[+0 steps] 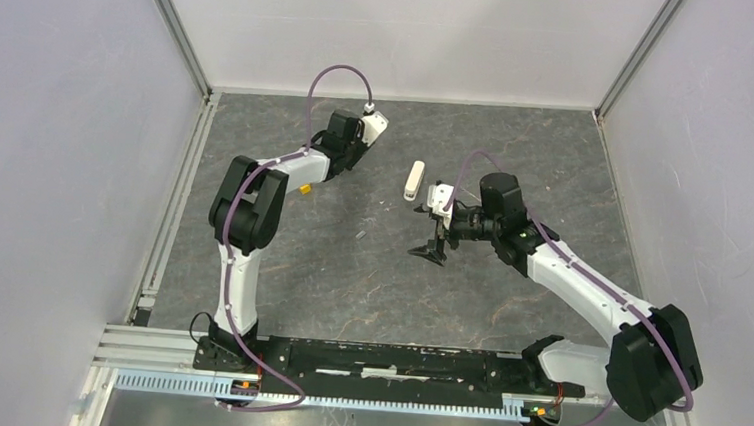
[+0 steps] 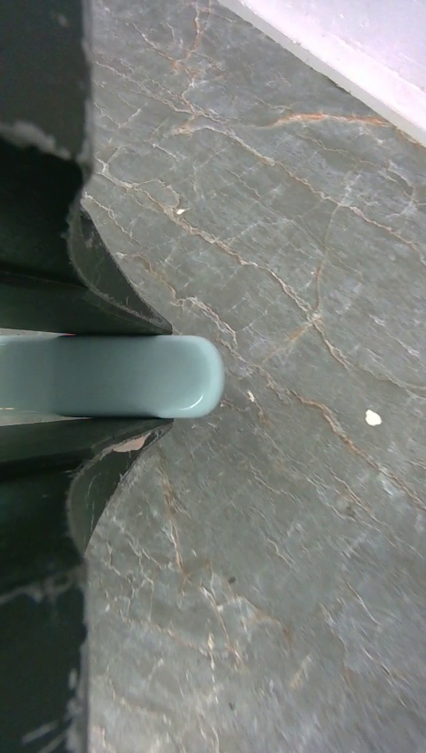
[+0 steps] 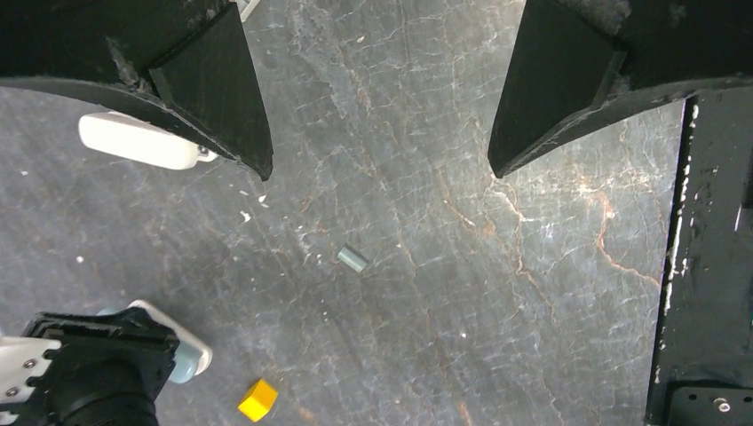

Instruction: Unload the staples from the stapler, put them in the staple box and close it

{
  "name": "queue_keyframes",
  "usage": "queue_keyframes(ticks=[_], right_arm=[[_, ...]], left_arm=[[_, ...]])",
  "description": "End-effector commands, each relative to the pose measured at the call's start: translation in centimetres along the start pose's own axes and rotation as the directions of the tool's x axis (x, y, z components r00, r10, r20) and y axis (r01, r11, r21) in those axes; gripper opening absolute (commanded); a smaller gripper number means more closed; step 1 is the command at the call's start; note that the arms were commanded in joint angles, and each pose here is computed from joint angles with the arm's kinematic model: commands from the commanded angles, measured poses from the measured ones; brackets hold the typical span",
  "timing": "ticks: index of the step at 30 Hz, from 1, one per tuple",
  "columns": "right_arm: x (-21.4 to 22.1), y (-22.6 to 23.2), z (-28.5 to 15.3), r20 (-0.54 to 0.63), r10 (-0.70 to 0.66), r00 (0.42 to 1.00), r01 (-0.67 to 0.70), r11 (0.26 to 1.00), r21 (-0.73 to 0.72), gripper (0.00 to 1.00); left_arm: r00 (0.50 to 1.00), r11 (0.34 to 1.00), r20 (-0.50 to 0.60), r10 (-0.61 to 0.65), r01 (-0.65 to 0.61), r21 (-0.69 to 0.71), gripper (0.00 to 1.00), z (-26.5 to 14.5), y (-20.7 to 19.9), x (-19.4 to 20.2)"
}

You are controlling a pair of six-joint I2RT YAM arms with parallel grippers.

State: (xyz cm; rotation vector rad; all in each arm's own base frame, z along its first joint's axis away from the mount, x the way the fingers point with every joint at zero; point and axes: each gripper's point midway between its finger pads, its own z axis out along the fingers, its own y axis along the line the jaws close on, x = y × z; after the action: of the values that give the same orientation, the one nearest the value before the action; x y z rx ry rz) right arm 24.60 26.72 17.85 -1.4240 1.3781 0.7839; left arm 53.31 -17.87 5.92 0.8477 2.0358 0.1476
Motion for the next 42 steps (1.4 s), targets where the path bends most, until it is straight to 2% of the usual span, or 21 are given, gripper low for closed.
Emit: queue_keyframes(ticks=[1, 5, 7, 10, 12, 14, 17, 18, 20, 22, 24, 26, 31, 36, 39, 42], right_arm=[[-0.8, -0.6, 0.0, 0.007, -0.018, 1.000, 0.018, 1.000, -0.010, 0.98], [-0.4, -0.8, 0.0, -0.008, -0.018, 1.000, 0.018, 1.000, -0.002, 0.98], [-0.3, -0.9, 0.0, -0.011, -0.015, 1.000, 0.015, 1.000, -0.001, 0.98], [-0.2, -1.0, -0.2, -0.016, -0.018, 1.000, 0.018, 1.000, 0.004, 0.98], [-0.2, -1.3, -0.4, -0.020, -0.025, 0.999, 0.025, 1.000, 0.012, 0.98], [-0.2, -1.5, -0.7, -0.023, -0.031, 0.999, 0.031, 0.999, 0.024, 0.98], [-0.3, -2.1, -1.3, -0.028, -0.038, 0.999, 0.040, 0.998, 0.053, 0.98], [-0.3, -2.4, -1.5, -0.031, -0.040, 0.999, 0.042, 0.997, 0.066, 0.98], [-0.1, -3.2, -2.0, -0.041, -0.030, 0.999, 0.034, 0.995, 0.097, 0.98], [0.2, -4.2, -2.6, -0.058, -0.012, 0.998, 0.020, 0.990, 0.138, 0.98], [0.8, -5.4, -3.3, -0.079, 0.016, 0.997, -0.001, 0.982, 0.188, 0.98], [1.4, -6.3, -4.0, -0.094, 0.049, 0.994, -0.027, 0.975, 0.222, 0.98], [2.5, -7.6, -5.1, -0.105, 0.113, 0.988, -0.081, 0.960, 0.269, 0.98], [3.1, -8.3, -5.7, -0.107, 0.145, 0.984, -0.108, 0.950, 0.294, 0.98], [3.5, -8.4, -5.7, -0.109, 0.156, 0.982, -0.118, 0.948, 0.297, 0.98], [3.7, -8.5, -5.8, -0.108, 0.165, 0.980, -0.127, 0.947, 0.296, 0.98]], left_arm=[[0.997, 0.994, -0.024, 0.071, -0.073, -0.078, 0.43, 0.5, 2.6, 0.3], [1.000, 0.995, 0.003, 0.018, -0.017, -0.097, 0.58, -0.3, 3.6, -0.7], [0.998, 0.994, 0.051, -0.025, 0.031, -0.104, 0.64, -1.3, 4.1, -2.3], [0.980, 0.982, 0.139, -0.139, 0.155, -0.109, 0.76, -3.7, 5.1, -5.4], [0.945, 0.958, 0.206, -0.253, 0.275, -0.087, 0.88, -5.7, 5.5, -7.5], [0.882, 0.910, 0.274, -0.384, 0.412, -0.050, 1.00, -7.4, 5.8, -9.3], [0.739, 0.789, 0.296, -0.605, 0.606, 0.101, 1.00, -8.9, 4.9, -10.8], [0.700, 0.749, 0.271, -0.661, 0.635, 0.187, 1.00, -9.2, 4.0, -11.4], [0.598, 0.625, 0.188, -0.779, 0.718, 0.307, 1.00, -9.5, 2.4, -11.8], [0.545, 0.532, 0.090, -0.834, 0.749, 0.395, 1.00, -9.4, 0.2, -12.1], [0.512, 0.461, -0.006, -0.859, 0.779, 0.426, 1.00, -8.9, -2.1, -11.9], [0.543, 0.479, -0.047, -0.839, 0.775, 0.412, 1.00, -8.4, -4.3, -11.3], [0.687, 0.645, -0.065, -0.724, 0.707, 0.292, 0.98, -7.1, -7.8, -10.3], [0.787, 0.758, -0.121, -0.604, 0.615, 0.218, 0.91, -5.9, -10.3, -10.5], [0.820, 0.790, -0.159, -0.549, 0.572, 0.223, 0.86, -5.2, -12.2, -10.6], [0.829, 0.808, -0.190, -0.526, 0.557, 0.195, 0.78, -4.1, -12.8, -10.1]])
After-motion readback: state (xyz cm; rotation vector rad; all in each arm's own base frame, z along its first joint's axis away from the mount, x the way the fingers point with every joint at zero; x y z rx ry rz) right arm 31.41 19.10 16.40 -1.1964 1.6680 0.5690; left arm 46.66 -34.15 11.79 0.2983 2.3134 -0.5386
